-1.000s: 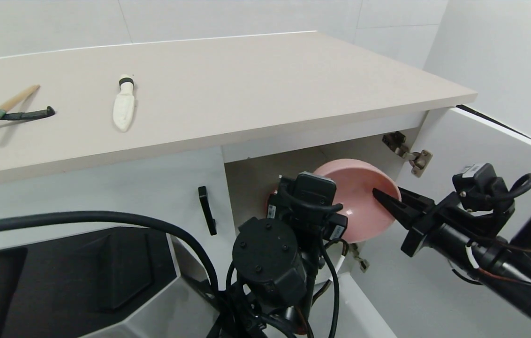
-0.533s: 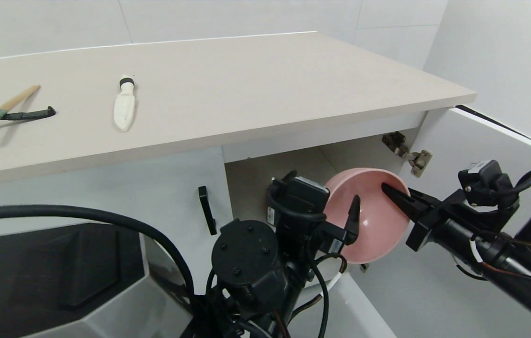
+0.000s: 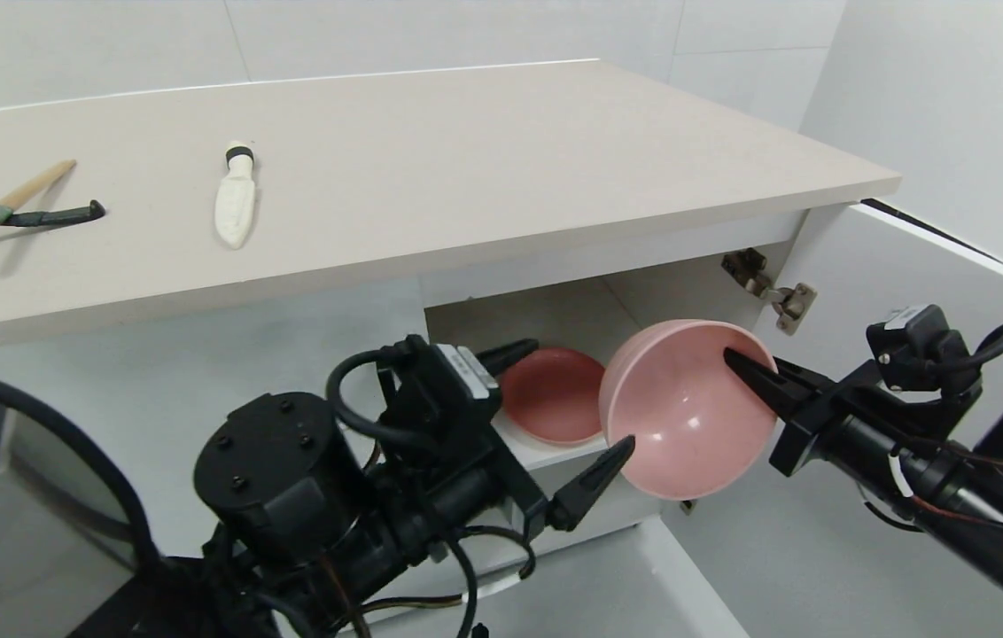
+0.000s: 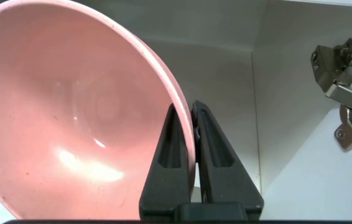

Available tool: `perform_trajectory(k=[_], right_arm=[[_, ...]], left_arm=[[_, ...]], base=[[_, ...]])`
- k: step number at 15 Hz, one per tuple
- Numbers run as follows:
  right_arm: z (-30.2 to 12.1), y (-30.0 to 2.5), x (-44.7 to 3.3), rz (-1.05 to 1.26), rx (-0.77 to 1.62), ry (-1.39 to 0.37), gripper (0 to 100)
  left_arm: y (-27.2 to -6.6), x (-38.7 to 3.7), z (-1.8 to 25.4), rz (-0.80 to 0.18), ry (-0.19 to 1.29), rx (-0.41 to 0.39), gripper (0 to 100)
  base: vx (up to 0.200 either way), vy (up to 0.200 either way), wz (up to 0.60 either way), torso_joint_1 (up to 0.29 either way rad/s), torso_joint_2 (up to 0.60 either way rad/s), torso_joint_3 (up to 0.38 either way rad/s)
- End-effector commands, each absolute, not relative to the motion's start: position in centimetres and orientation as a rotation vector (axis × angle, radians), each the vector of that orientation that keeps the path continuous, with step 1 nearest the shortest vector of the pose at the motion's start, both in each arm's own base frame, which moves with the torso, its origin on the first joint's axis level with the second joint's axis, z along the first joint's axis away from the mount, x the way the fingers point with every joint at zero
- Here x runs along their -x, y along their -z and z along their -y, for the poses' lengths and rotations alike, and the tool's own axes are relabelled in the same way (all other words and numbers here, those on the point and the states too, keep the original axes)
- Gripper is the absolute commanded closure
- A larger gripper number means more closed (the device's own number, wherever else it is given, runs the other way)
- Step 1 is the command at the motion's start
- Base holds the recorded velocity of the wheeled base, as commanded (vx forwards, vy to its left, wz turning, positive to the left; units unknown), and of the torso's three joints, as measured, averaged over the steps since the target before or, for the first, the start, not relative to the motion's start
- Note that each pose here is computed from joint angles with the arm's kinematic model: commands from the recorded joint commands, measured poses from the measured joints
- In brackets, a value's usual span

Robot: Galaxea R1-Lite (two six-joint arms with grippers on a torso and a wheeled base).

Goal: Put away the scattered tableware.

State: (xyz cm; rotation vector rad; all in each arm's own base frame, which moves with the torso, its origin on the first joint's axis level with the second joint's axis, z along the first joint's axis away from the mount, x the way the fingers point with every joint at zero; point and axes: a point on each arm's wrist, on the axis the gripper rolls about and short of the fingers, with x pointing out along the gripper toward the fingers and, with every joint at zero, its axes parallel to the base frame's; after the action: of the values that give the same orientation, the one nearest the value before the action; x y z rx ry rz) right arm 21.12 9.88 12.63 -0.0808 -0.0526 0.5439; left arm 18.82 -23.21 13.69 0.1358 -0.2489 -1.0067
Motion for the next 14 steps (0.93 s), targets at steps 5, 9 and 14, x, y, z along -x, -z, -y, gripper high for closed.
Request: perform_trajectory(k=[5, 9, 14], right_arm=[[-9.8, -12.4, -20.9, 0.039, 0.083, -0.545, 100], [-9.7, -12.1, -20.8, 0.025, 0.085, -0.546, 100], [-8.1, -9.7, -19.5, -0.119, 0.093, -0.507, 100]], left_arm=[[-13.6, -16.7, 14.8, 0.295, 1.216, -0.299, 0], [-14.4, -13.8, 11.1, 0.308, 1.164, -0.292, 0], [-18.5, -8.7, 5.5, 0.482, 0.985, -0.127, 0]], base=[[0.0, 0.0, 0.0, 0.0, 0.0, 0.0], [0.0, 0.0, 0.0, 0.0, 0.0, 0.0], [0.0, 0.0, 0.0, 0.0, 0.0, 0.0]])
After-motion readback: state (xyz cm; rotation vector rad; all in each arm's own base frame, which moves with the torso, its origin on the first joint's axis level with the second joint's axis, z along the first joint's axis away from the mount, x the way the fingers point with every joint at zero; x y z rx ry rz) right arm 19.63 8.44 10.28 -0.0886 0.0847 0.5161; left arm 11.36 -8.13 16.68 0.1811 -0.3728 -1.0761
